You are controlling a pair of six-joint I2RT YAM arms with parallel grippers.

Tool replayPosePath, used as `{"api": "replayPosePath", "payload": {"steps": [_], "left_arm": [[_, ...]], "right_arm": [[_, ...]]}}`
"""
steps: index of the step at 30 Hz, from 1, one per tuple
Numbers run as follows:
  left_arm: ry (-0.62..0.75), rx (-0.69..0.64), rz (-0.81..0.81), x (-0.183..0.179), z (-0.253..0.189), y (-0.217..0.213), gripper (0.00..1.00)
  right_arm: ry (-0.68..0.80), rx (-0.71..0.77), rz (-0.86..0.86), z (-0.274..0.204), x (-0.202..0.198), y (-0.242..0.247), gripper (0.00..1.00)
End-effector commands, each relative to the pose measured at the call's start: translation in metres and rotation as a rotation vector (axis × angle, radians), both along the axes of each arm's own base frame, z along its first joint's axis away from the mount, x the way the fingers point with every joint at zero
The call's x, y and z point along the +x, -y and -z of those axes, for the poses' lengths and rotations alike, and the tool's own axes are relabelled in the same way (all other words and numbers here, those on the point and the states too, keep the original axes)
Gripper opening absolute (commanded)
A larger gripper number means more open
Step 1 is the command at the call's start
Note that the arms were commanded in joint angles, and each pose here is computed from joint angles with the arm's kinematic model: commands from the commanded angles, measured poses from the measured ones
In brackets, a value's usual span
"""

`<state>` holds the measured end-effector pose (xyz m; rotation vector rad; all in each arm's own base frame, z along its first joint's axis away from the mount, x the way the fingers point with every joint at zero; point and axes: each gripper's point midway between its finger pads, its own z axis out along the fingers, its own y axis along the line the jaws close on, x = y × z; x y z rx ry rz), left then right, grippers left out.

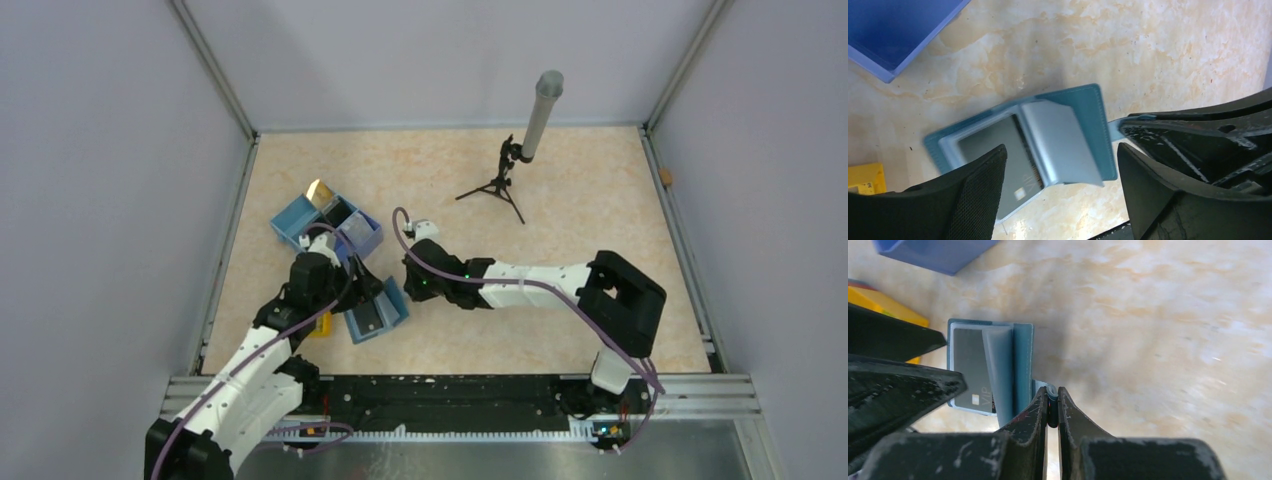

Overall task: Put the credit cards into the card holder
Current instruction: Close the card holder at the center of the board.

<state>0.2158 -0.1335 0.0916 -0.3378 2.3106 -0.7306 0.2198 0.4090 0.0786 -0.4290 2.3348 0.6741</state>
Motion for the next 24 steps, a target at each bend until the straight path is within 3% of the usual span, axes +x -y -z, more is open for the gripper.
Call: {"api": "replayPosePath", "payload": {"steps": [1, 11, 24], "left_arm": [[0.055, -0.026, 0.039, 0.006, -0.025, 0.007, 0.83], [0.03, -0.105, 0.121, 0.01, -0.022, 0.029, 0.85], [-0.033, -0.133, 0.195, 0.012, 0.006, 0.043, 0.82]], "right_arm": [[0.12, -0.091, 0.116, -0.039, 0.022, 0.046, 0.0], [0.166, -0.221, 0.237, -0.059, 0.04, 0.144, 0.0], [0.044, -0.225, 0.182, 0.01, 0.05, 0.098, 0.0]]}}
